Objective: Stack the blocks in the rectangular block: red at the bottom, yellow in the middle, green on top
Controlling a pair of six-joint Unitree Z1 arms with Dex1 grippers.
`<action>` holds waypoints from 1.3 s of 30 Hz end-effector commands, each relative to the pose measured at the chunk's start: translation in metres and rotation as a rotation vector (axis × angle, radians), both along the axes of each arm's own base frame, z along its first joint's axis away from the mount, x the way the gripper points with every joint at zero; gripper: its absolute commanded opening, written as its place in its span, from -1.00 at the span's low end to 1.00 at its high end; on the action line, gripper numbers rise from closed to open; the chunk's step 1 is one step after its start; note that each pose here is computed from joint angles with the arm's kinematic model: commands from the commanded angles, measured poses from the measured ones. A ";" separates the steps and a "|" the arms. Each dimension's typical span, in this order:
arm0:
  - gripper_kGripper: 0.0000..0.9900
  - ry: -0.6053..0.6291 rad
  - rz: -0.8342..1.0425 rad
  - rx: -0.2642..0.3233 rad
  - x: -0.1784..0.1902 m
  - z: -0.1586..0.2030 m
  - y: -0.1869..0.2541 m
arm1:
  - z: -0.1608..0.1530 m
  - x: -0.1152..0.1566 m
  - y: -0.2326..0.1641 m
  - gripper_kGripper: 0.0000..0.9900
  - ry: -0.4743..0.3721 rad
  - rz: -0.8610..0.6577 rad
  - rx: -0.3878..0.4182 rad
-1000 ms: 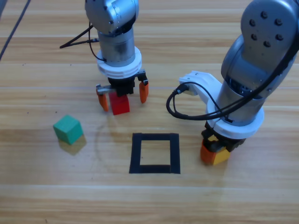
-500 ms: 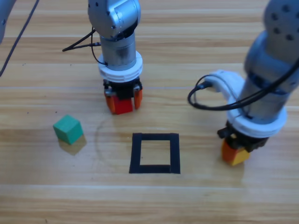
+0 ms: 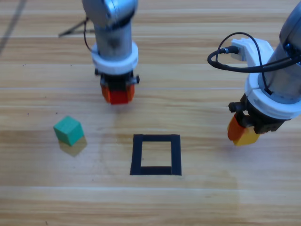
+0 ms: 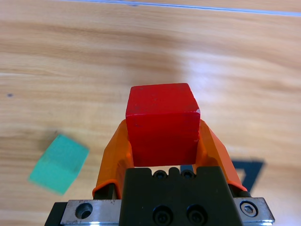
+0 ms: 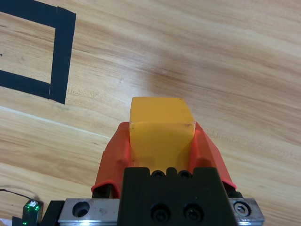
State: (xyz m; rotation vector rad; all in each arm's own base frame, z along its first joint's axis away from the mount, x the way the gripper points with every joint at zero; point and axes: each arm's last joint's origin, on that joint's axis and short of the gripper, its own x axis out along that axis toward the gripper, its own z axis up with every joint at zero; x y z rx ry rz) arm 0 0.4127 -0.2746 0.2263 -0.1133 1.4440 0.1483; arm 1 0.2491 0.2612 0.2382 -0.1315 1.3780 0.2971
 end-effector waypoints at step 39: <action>-0.82 0.005 -0.169 -0.027 -0.142 -0.023 -0.091 | -0.013 -0.007 -0.012 -0.54 0.044 -0.002 -0.050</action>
